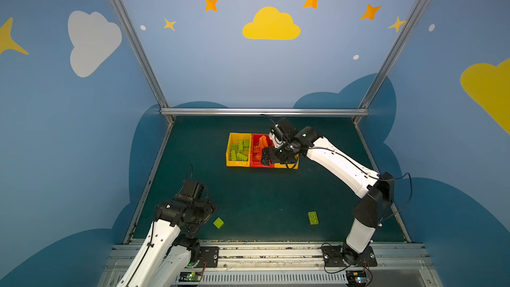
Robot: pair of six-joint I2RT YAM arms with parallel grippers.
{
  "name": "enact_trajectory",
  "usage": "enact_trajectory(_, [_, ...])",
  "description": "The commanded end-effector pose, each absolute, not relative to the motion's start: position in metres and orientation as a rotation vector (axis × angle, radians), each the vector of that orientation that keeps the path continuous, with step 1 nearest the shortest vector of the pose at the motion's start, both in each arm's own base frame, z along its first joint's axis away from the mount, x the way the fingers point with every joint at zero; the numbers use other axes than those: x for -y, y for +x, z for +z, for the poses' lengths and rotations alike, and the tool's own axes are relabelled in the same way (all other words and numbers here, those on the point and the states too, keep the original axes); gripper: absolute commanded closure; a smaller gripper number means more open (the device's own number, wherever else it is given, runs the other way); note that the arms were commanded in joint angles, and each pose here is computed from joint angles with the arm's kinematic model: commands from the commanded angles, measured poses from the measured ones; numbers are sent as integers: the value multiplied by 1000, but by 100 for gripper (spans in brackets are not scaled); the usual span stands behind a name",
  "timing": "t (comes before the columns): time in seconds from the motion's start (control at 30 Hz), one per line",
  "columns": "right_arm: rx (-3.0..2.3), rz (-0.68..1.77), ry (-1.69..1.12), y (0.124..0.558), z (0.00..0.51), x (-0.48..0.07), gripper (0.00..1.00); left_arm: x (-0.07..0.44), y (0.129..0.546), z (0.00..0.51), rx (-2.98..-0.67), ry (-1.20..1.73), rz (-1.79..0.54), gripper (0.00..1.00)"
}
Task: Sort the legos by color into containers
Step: 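Draw the right gripper back while the left gripper grasps the last small green brick, then carry the small lime-green brick into the yellow bin with the left gripper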
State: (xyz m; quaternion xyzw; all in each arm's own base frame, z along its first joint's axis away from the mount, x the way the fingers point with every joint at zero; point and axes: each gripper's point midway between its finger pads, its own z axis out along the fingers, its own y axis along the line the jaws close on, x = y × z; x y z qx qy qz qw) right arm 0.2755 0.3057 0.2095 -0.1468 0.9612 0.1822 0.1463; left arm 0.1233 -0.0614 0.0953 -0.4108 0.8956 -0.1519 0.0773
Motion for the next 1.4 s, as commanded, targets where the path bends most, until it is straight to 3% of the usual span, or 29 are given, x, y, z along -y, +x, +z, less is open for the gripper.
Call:
enact_trajectory(0.0, [-2773, 553, -431, 241, 219, -277, 7, 52, 96, 78, -2654, -1452, -338, 14])
enact_trajectory(0.27, [-2714, 606, -359, 205, 218, -224, 7, 54, 99, 71, -2653, -1451, -251, 16])
enact_trajectory(0.77, [-2689, 652, -280, 181, 218, -179, 7, 82, 127, 36, -2775, -1353, -88, 19])
enact_trajectory(1.07, [-2697, 672, -245, 181, 214, -171, 7, 86, 128, 20, -2818, -1354, -40, 35])
enact_trajectory(1.27, [-2701, 675, -221, 178, 211, -164, 7, 88, 128, 15, -2867, -1332, 39, 40])
enact_trajectory(1.37, [-2702, 668, -208, 176, 210, -159, 7, 91, 129, 12, -2891, -1313, 65, 49])
